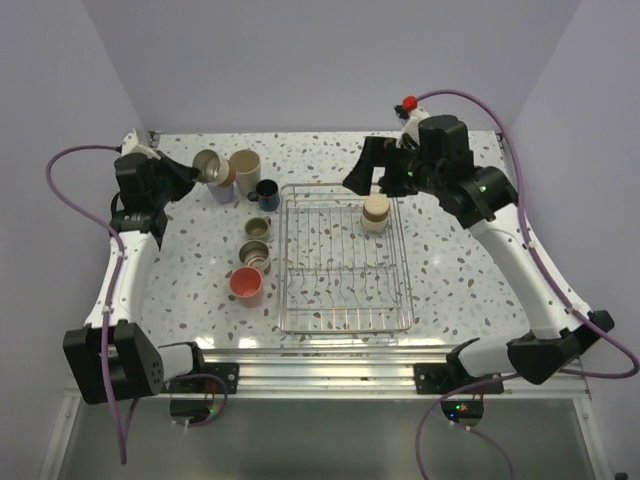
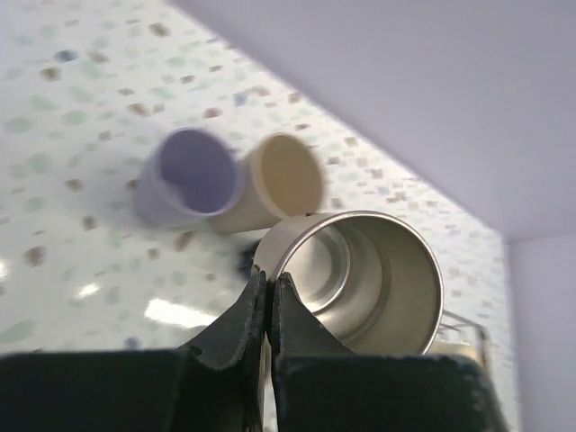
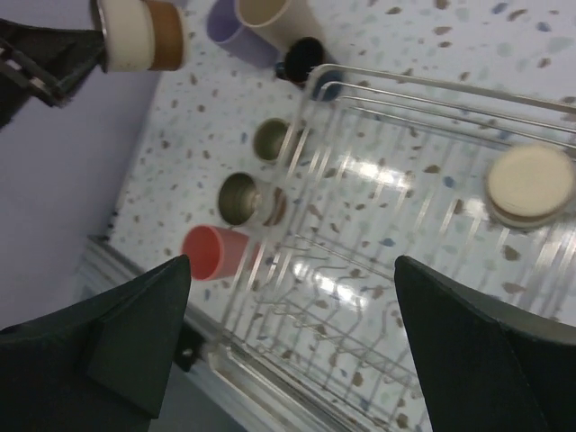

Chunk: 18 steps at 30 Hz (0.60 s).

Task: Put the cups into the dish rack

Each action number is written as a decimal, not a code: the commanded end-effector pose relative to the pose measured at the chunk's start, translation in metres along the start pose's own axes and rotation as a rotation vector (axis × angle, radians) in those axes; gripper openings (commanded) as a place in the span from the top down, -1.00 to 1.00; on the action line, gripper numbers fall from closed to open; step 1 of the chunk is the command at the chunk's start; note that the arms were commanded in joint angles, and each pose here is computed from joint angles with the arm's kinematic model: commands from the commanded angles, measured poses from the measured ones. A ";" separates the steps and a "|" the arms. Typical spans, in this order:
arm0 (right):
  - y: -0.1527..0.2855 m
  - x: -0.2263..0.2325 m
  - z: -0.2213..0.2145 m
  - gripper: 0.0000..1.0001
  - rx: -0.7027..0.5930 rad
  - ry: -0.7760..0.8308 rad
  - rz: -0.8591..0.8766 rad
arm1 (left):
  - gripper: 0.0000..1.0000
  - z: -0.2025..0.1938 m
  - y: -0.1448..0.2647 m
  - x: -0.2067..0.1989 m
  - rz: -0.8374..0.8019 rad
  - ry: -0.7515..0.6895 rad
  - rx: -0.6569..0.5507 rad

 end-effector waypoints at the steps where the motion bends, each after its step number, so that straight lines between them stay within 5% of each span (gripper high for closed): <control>1: -0.015 0.042 0.027 -0.97 -0.083 -0.136 0.362 | 1.00 0.001 0.021 -0.044 -0.348 0.113 0.048; 8: -0.055 0.078 0.047 -0.97 -0.111 -0.408 0.791 | 1.00 0.007 0.071 -0.089 -0.832 0.272 0.134; 18: -0.079 0.116 0.048 -0.97 -0.086 -0.451 0.857 | 1.00 0.004 0.112 -0.104 -1.131 0.354 0.110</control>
Point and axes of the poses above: each gripper's point midway between its finger pads, its own y axis back along the fingers, its own x axis along the line the jaws close on, z = x × y, the point moved 9 cm from there along y, back along the fingers, and after that the axes turned 4 degrees about y, right-handed, at the moved point
